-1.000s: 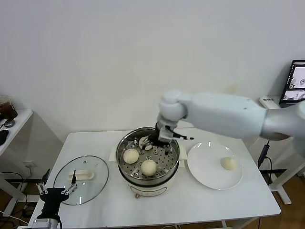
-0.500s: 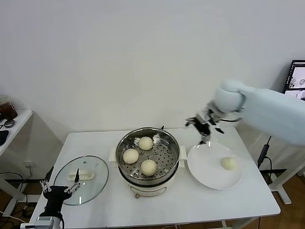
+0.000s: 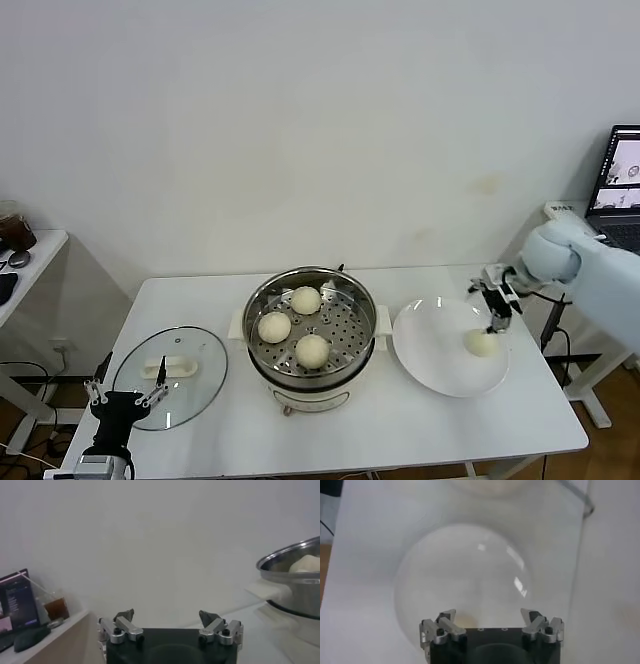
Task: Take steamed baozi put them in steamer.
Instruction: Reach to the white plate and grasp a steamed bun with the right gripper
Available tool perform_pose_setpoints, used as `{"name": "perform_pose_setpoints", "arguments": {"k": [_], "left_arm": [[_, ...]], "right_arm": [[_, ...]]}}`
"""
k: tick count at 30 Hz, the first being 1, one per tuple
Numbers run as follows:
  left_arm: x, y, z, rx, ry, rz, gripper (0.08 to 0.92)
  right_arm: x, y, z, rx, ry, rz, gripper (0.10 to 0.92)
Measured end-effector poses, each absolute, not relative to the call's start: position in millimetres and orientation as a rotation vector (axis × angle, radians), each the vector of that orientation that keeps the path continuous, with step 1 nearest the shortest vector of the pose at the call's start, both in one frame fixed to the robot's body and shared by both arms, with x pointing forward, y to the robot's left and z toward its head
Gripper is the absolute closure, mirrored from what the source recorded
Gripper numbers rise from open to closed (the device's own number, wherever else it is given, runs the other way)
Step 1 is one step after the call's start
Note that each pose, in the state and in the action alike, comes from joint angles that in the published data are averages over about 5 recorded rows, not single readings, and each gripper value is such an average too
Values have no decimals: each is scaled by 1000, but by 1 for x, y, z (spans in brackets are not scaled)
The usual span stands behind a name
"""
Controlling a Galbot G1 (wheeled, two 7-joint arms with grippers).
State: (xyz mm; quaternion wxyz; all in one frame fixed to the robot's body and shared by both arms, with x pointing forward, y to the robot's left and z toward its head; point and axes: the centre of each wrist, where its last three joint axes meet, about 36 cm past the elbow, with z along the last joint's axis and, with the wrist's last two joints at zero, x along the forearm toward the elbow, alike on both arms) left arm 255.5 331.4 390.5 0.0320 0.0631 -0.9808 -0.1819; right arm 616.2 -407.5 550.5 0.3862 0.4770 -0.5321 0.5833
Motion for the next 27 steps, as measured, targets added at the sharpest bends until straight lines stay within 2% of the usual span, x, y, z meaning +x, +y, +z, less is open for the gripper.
{"name": "perform_pose_setpoints", "arguments": {"k": [7, 20, 23, 27], "left_arm": [[252, 333, 390, 204, -3013, -567, 177], [250, 337, 390, 224, -3004, -576, 177], [250, 337, 390, 225, -3003, -576, 177], [251, 337, 389, 226, -3003, -573, 177]], "right_arm": [[618, -425, 516, 1172, -1340, 1459, 200], [634, -420, 477, 1160, -1318, 1448, 202], [636, -418, 470, 1160, -1303, 1442, 231], [640, -416, 465, 1156, -1293, 1437, 316]]}}
